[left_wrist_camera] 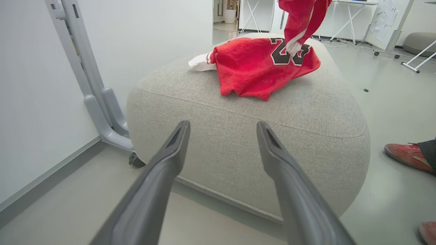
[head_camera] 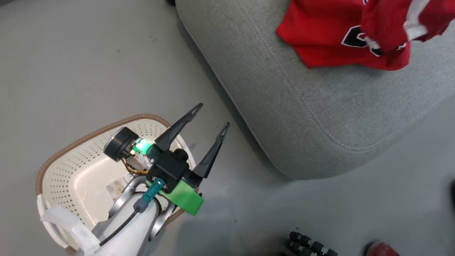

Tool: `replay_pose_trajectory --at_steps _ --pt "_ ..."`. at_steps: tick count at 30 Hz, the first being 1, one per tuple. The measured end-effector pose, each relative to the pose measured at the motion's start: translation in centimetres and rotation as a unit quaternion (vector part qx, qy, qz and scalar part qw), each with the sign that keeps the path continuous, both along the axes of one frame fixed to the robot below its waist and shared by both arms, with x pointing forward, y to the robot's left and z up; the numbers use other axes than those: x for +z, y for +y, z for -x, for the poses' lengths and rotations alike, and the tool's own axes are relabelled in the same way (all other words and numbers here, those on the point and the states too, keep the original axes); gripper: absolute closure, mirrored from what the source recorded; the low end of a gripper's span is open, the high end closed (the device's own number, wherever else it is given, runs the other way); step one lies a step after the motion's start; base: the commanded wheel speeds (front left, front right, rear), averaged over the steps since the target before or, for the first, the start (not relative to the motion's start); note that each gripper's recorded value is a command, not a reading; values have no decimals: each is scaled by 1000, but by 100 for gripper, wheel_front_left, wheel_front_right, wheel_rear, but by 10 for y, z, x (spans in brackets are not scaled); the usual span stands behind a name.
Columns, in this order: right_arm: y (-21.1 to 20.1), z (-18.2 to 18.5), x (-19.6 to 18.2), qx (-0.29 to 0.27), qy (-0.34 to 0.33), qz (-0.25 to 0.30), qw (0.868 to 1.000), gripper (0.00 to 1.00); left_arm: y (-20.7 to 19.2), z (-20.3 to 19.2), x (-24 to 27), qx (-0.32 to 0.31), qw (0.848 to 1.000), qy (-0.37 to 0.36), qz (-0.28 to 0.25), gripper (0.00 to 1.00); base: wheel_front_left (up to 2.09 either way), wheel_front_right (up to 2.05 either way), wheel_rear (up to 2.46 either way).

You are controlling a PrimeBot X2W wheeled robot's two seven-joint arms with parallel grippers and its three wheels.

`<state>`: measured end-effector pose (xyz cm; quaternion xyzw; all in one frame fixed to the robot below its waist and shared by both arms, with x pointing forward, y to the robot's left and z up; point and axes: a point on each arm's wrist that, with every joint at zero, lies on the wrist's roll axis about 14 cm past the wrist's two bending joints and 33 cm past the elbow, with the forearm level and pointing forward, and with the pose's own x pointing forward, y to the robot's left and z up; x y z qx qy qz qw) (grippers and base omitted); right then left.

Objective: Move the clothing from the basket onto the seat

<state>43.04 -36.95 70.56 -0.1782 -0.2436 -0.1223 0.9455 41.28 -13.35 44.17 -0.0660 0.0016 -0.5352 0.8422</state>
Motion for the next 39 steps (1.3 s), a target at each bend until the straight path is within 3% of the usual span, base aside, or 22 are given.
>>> replay_pose_trajectory --at_steps 3,6,13,16,18,20,21,33,39 --pt "-7 -29 7 2 10 28 1000 100 10 -12 -9 18 1000 5 -3 0 0 0 0" --pt "-13 -55 -15 -4 51 46 998 100 21 -22 -20 40 999 17 -8 0 0 0 0" --pt "-22 -92 -105 -20 144 4 989 100 43 -35 -44 80 996 44 -18 0 0 0 0" --pt "-24 -92 -149 -33 200 8 979 100 52 -40 -48 99 994 51 -16 0 0 0 0" --pt "-24 -85 -178 -43 224 -21 973 96 56 -41 -48 107 993 51 -18 0 0 0 0" --pt "-24 -78 -186 -50 226 -37 972 61 59 -44 -45 117 992 47 -17 0 0 0 0" --pt "-25 -72 -190 -55 228 -45 971 0 60 -45 -44 120 992 45 -17 0 0 0 0" --pt "-13 22 -189 -96 207 -99 969 0 48 -24 -1 125 991 49 24 0 0 0 0" --pt "15 47 -178 -66 187 -120 973 0 51 -18 37 145 988 21 47 0 0 0 0"
